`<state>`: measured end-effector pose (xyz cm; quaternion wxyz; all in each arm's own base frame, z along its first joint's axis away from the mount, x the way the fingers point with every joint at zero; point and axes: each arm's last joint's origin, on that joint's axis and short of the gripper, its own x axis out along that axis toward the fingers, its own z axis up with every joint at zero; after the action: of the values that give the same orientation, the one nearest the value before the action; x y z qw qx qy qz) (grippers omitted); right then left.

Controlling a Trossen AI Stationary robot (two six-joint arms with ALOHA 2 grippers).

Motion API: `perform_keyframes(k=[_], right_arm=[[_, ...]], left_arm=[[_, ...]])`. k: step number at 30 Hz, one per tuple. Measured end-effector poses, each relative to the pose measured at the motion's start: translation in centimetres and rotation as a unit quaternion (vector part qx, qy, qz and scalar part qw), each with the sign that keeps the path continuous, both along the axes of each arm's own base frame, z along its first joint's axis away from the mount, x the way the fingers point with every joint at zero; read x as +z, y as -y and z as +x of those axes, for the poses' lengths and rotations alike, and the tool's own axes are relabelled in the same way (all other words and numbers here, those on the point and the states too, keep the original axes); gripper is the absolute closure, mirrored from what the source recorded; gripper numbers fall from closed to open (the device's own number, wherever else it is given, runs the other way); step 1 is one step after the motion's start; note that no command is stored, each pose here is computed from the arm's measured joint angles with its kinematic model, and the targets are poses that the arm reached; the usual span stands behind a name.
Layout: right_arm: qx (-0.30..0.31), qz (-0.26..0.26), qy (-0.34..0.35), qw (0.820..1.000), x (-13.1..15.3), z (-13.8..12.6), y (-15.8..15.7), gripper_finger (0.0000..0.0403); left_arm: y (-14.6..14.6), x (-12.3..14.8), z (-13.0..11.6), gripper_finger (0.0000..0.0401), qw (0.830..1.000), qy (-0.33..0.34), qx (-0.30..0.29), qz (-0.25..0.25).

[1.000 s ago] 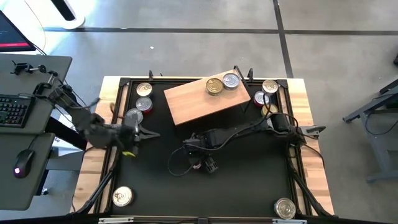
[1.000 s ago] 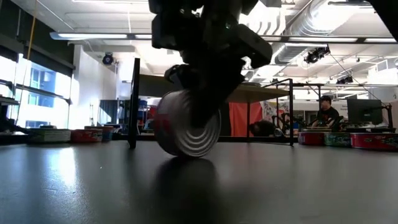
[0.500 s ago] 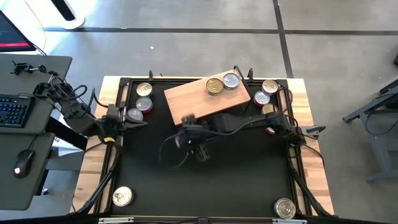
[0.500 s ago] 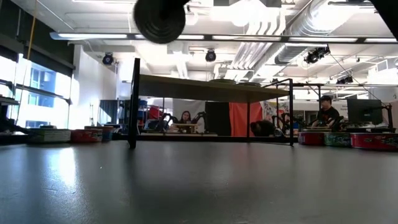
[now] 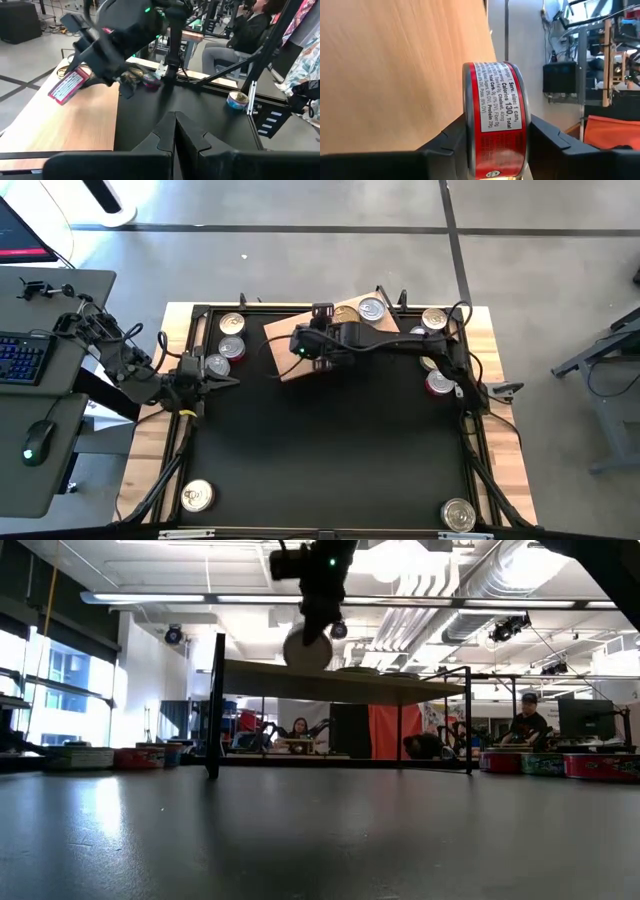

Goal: Stack canned seafood by type on shelf
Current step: Put the bottom left red tuna can on the shelf

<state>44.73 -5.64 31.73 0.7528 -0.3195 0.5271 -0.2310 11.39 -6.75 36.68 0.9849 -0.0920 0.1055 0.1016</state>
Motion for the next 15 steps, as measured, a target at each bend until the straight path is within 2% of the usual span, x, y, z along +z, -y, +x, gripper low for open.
perform_keyframes(k=[4, 8, 15], right_arm=[[-0.003, 0.004, -0.015, 1.0, -1.0, -0.1, 1.0, 0.0261], [-0.01, -0.033, -0.046, 0.998, -2.3, -0.1, 1.6, 0.0258], [-0.012, -0.04, -0.037, 0.998, -3.1, 0.2, 1.5, 0.0257]], left_arm=[[0.0, 0.0, 0.0, 0.0401, 1.0, 0.001, 0.001, -0.002], [0.0, 0.0, 0.0, 0.0401, 1.0, 0.002, 0.008, 0.0], [-0.1, 0.0, 0.0, 0.0401, 1.0, 0.004, 0.013, -0.001]])
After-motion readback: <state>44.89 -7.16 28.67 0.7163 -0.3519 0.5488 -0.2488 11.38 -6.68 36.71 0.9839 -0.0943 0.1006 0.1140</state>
